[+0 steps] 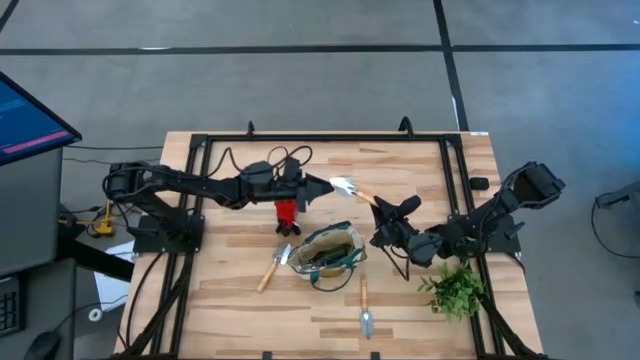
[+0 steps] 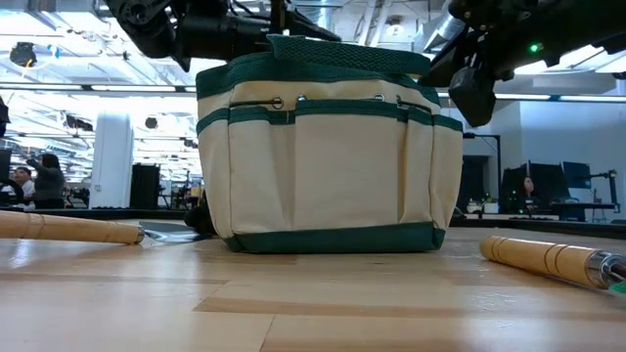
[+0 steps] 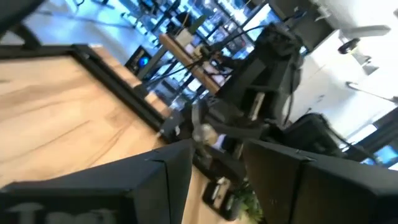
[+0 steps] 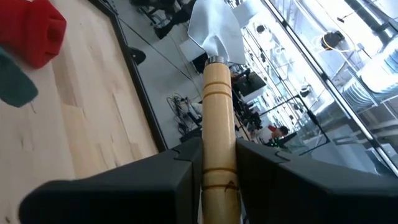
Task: Pick & Place Garden tools in Gardening bag
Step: Put the top trowel into the gardening bag
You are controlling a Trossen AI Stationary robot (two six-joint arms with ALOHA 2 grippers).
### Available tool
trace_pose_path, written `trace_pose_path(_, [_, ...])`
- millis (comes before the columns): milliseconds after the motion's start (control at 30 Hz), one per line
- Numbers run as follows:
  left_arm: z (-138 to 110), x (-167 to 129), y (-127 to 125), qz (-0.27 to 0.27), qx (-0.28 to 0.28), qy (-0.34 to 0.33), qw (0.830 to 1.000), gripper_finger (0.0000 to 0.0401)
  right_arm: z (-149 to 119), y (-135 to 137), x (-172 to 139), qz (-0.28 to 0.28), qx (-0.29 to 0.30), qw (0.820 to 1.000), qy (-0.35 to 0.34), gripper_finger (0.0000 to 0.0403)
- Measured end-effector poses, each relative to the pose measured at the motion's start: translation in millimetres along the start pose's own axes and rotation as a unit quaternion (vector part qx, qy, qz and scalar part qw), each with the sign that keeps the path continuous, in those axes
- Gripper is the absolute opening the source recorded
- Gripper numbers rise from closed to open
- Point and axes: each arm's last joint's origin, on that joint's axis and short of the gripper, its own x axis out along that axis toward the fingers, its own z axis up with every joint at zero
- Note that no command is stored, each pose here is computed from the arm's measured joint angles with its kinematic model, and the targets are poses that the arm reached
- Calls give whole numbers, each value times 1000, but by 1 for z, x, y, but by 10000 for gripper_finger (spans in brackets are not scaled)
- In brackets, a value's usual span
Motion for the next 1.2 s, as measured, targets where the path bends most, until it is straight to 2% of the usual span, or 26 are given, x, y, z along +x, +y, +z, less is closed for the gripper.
trace_pose_path(400, [1, 0, -3, -10, -1, -8, 1000, 134, 1, 1, 0, 17, 12, 1000, -18, 61])
trace_pose_path(867, [-11, 5, -2, -10, 6, 8, 1000, 132, 1, 1, 0, 17, 13, 1000, -18, 61])
trace_pose_path(1200, [-16, 16, 2, -15, 7, 3, 1000, 84, 1, 1, 0, 17, 13, 1000, -18, 61])
